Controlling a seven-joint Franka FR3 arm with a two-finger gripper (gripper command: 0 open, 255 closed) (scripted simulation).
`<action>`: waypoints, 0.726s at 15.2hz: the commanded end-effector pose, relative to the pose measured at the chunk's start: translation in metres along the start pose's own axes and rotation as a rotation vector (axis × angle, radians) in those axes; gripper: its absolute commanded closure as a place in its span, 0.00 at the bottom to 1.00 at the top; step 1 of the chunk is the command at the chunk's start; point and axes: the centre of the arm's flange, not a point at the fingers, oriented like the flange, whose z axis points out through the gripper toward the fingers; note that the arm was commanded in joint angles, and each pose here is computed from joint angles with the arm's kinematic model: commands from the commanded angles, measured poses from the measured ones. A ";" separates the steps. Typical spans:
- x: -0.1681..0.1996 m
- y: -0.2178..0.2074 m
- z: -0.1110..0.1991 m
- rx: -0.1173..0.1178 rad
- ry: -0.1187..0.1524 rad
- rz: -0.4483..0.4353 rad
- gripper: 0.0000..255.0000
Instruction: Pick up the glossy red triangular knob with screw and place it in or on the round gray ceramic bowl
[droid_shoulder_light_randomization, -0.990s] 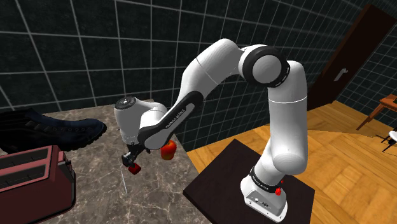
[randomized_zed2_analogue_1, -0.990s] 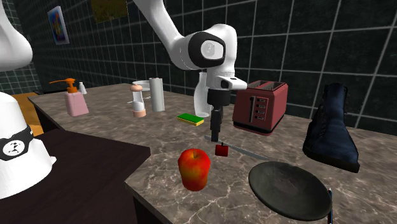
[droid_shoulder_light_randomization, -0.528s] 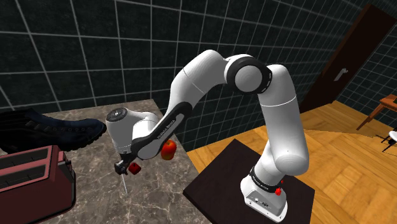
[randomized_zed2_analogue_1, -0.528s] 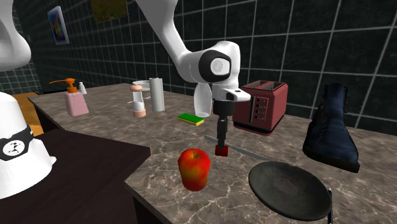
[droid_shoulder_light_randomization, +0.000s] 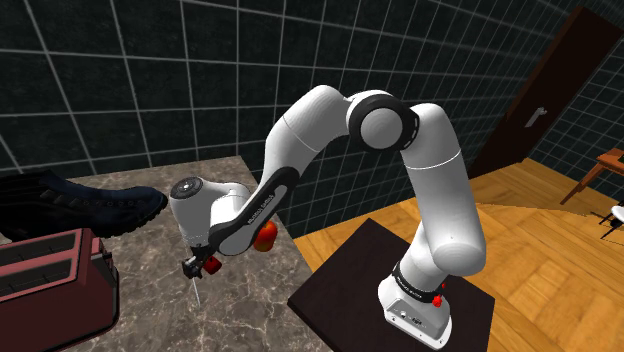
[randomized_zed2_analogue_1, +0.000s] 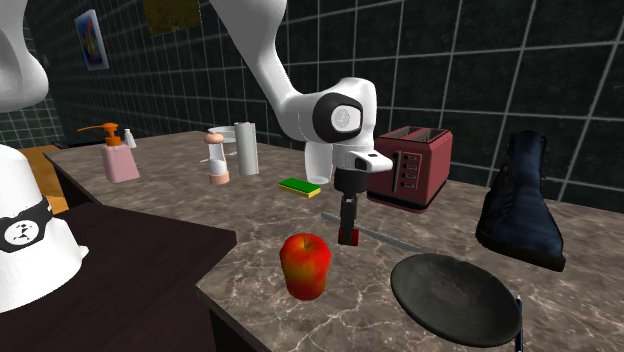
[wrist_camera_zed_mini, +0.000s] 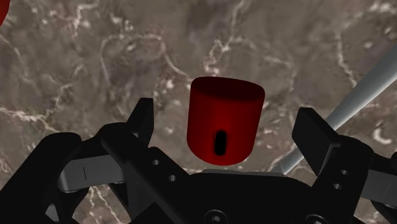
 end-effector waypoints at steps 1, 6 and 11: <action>0.000 0.000 0.000 0.000 0.000 0.000 0.00; 0.000 0.000 0.000 0.000 0.000 0.000 1.00; 0.000 0.000 0.000 0.000 0.000 0.000 1.00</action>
